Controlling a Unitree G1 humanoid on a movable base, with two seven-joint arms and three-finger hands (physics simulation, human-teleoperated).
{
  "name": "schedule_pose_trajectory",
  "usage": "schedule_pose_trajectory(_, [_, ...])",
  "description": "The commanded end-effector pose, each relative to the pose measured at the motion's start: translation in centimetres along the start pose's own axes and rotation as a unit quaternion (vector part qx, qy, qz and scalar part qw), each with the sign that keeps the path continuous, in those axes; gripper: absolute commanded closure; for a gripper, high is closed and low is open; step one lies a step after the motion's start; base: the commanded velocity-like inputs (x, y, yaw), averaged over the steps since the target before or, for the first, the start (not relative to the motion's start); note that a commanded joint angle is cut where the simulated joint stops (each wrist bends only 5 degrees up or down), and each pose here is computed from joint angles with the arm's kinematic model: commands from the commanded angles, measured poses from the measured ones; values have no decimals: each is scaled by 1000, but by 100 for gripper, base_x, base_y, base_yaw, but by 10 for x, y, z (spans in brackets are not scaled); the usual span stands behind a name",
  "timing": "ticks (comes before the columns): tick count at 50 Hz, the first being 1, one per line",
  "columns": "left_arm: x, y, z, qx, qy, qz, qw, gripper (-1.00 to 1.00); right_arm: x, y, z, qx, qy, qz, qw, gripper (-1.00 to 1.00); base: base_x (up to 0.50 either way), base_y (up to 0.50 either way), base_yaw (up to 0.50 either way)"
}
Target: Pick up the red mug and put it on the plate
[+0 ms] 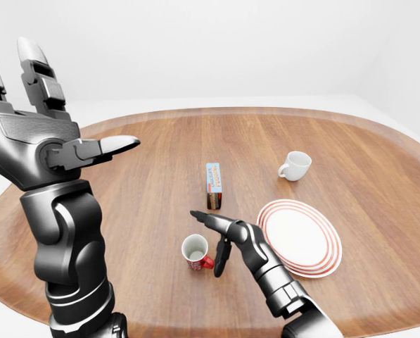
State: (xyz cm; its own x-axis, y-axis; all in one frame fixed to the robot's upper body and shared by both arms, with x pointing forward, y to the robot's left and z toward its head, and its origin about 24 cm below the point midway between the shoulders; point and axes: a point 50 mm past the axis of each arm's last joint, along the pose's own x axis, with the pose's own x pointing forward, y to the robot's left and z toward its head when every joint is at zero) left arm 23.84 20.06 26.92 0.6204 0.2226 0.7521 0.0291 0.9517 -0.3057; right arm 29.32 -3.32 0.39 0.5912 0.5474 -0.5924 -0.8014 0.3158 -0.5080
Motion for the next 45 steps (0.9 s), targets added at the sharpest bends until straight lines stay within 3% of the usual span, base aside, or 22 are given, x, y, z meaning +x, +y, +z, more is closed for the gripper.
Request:
schedule_pose_trajectory(1, [0,-1,3,-4,-5,0,1000,-100,11,0,-1,7,17,6,1000,-100,0,0,0])
schedule_pose_trajectory(29, [0,1,0,-7,2,1,1000,-100,35,17,8,0,-9,27,1000,-100,0,0,0])
schedule_pose_trajectory(45, [-2,5,-7,1,18,5,1000,-100,35,16,7,3,-7,25,1000,-100,0,0,0])
